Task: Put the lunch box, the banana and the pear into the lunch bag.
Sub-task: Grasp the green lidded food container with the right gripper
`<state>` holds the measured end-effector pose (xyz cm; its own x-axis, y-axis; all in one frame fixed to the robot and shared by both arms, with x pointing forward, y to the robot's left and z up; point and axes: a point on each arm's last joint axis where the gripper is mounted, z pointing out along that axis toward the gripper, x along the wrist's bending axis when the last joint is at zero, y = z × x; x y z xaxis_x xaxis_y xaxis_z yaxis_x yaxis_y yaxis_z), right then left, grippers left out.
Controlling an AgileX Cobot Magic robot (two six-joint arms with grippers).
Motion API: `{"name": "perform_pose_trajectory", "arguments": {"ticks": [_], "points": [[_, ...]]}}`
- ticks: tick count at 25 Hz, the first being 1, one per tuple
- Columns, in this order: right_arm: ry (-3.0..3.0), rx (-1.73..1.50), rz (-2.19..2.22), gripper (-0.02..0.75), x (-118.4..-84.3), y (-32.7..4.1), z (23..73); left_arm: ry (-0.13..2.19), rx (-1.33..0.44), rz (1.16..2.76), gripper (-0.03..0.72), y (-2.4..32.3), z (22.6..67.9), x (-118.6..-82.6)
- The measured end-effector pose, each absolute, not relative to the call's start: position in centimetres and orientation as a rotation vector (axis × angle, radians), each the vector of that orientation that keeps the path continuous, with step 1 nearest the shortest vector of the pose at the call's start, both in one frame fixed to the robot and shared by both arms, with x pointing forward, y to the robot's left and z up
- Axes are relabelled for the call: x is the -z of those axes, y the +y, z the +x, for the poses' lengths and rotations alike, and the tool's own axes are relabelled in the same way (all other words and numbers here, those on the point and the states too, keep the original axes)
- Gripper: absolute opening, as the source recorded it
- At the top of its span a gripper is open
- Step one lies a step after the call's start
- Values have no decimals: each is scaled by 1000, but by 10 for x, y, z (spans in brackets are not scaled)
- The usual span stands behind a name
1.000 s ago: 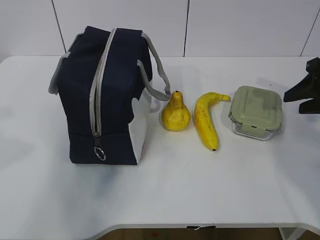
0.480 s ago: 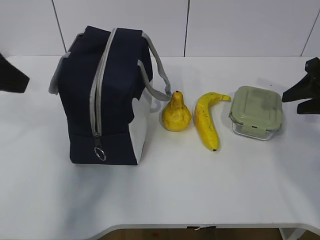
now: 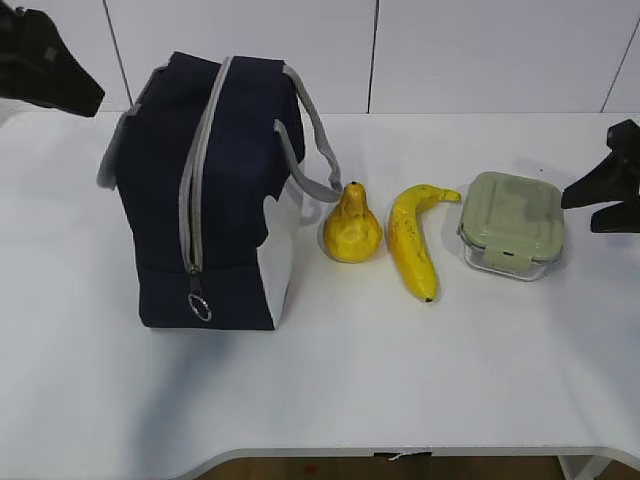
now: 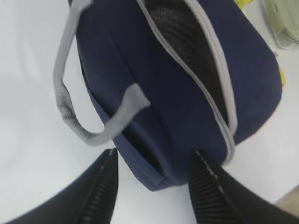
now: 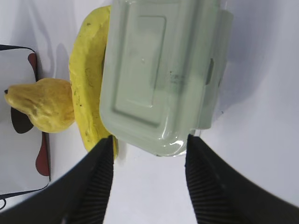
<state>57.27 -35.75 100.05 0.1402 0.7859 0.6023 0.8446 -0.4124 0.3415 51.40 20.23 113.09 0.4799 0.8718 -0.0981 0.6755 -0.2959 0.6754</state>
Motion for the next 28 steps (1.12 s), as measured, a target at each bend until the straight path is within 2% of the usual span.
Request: {"name": "perform_pose_trajectory", "arguments": {"ticks": [11,17,23,28], "points": [[-1573,1182,-2297,403,-1000,-355,576,1220,-573,2046,365,203,540,-1131],[-1677,1129,-2276,404,-996,-357,573,1273,-489,1988,365,198,547,-1125],[-1725,1102,-2245,477,-985,-358,577,1303,-405,1942,365,192,551,-1120],[-1726,1069,-2241,492,-972,-361,580,1306,-394,1932,365,191,550,-1121]]}}
